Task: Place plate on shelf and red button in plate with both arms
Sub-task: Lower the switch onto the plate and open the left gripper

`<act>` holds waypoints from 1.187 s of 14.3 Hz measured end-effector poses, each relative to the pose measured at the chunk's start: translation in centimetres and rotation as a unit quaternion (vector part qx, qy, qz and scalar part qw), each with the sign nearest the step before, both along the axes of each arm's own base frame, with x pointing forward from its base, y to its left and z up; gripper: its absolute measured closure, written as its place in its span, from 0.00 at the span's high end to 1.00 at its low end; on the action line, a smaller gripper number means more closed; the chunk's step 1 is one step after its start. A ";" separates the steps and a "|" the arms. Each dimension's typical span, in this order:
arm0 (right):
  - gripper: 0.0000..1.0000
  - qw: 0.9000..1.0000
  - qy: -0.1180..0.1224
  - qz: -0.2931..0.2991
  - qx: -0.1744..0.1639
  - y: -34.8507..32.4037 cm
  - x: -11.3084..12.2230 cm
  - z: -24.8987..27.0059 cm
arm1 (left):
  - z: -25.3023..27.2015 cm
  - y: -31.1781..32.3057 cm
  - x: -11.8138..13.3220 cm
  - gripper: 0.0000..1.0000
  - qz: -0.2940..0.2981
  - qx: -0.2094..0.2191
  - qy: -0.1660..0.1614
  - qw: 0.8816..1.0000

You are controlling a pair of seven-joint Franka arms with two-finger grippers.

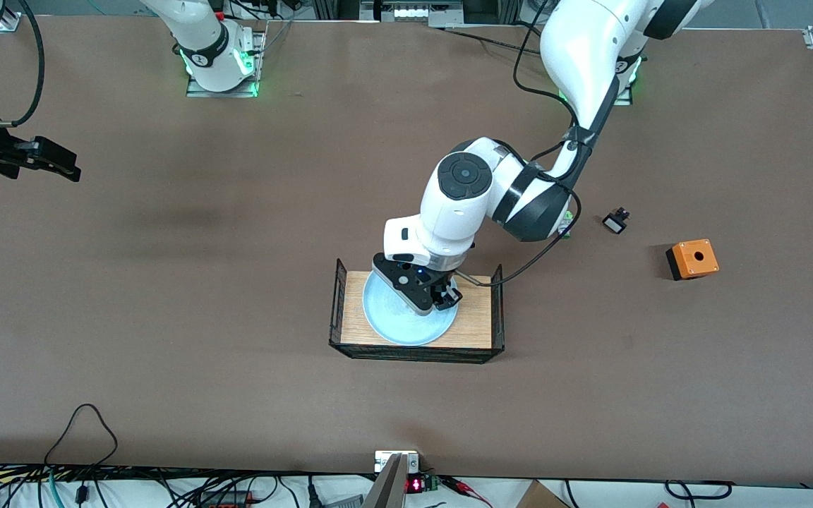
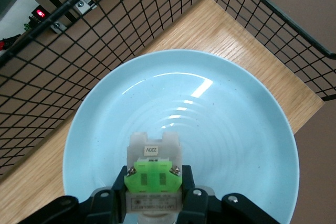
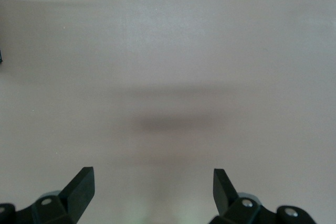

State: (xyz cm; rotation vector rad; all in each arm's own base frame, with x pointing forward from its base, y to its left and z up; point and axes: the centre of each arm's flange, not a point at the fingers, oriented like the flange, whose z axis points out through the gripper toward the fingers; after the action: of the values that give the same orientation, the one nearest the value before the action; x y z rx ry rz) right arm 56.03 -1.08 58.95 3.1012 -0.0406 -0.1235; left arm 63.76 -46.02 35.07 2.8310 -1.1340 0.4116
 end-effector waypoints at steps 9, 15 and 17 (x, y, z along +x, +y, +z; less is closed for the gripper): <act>1.00 1.000 0.001 0.001 0.000 0.0 0.0 0.0 | -1.0 0.0 0.0 0.52 0.002 0.003 0.006 1.000; 1.00 1.000 0.000 0.007 0.000 0.5 0.0 0.1 | 1.1 0.1 0.2 1.00 0.010 -0.001 0.002 1.000; 1.00 1.000 0.000 0.005 0.000 0.3 0.0 0.1 | 4.7 0.9 -0.4 1.00 0.017 0.011 0.018 1.000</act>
State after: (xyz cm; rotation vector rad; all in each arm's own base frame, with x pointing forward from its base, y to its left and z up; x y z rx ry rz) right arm 56.02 -0.83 59.01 3.1013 -0.0245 -0.1239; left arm 63.41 -45.09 39.81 2.8684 -1.0910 0.3501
